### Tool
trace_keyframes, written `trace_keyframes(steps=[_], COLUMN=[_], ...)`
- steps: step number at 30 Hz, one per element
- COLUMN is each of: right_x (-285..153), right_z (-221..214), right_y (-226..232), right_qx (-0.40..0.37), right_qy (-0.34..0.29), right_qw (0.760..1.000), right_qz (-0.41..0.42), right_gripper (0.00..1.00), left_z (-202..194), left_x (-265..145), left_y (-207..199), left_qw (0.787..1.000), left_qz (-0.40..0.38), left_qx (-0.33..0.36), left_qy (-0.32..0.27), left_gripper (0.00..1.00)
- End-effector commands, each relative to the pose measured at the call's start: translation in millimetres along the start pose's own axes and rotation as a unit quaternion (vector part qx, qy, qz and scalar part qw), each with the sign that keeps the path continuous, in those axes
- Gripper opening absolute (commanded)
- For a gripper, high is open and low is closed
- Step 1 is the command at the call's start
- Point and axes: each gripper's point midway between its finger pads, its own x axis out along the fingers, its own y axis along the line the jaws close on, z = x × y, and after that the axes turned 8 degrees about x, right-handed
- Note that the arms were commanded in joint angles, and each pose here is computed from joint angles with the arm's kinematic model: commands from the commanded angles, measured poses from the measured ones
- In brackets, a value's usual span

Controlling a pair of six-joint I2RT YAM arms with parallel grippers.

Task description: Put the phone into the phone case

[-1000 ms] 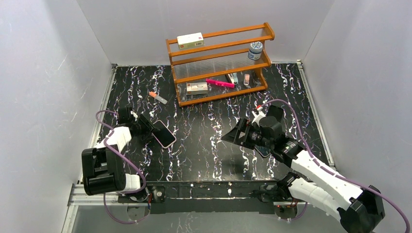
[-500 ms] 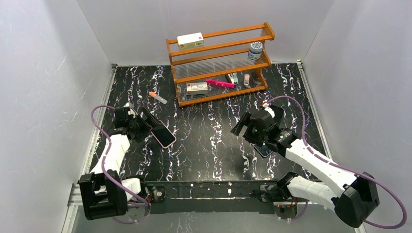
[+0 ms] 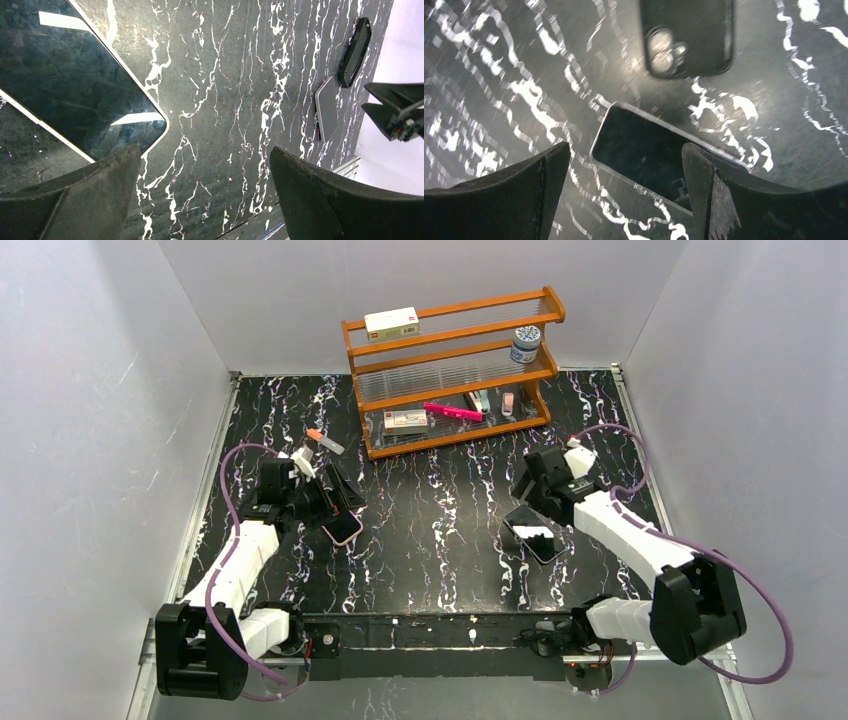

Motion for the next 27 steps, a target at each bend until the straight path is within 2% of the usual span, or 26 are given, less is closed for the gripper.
trace_keyframes(steps=[1,4,9,17,27], right_x=[18.7,28.5,36.5,46.5,52.1], right_z=[44.9,59.2,64.9,57.9,56.6], right_y=[-15.7,-31.4,-43.9,-56.2,-71.7], right_qx=[0.049,0.098,0.195,0.309,0.365], right_qy=[-0.050,-0.049,-0.032,0.000,-0.004], right_qw=[0.997,0.992,0.978,0.944,0.919], right_qz=[-0.041,-0.059,-0.065,-0.116,-0.148], right_gripper=[0.81,0.62,0.48,0.42,0.43], left_z=[-2.2,-0.4,2.7,4.2,3.5], left_x=[-2.2,-5.3,-9.5,-10.7,-10.0], left_y=[-7.7,-10.2,-12.7,-14.2,-14.3], left_qw=[1.000,0.999,0.999,0.999,0.999], left_qz=[-0.022,-0.026,-0.027,-0.030,-0.031], left_qx=[0.014,0.020,0.026,0.028,0.027], left_qy=[0.005,-0.003,-0.015,-0.018,-0.016], left_gripper=[0.98,0.98,0.98,0.98,0.98])
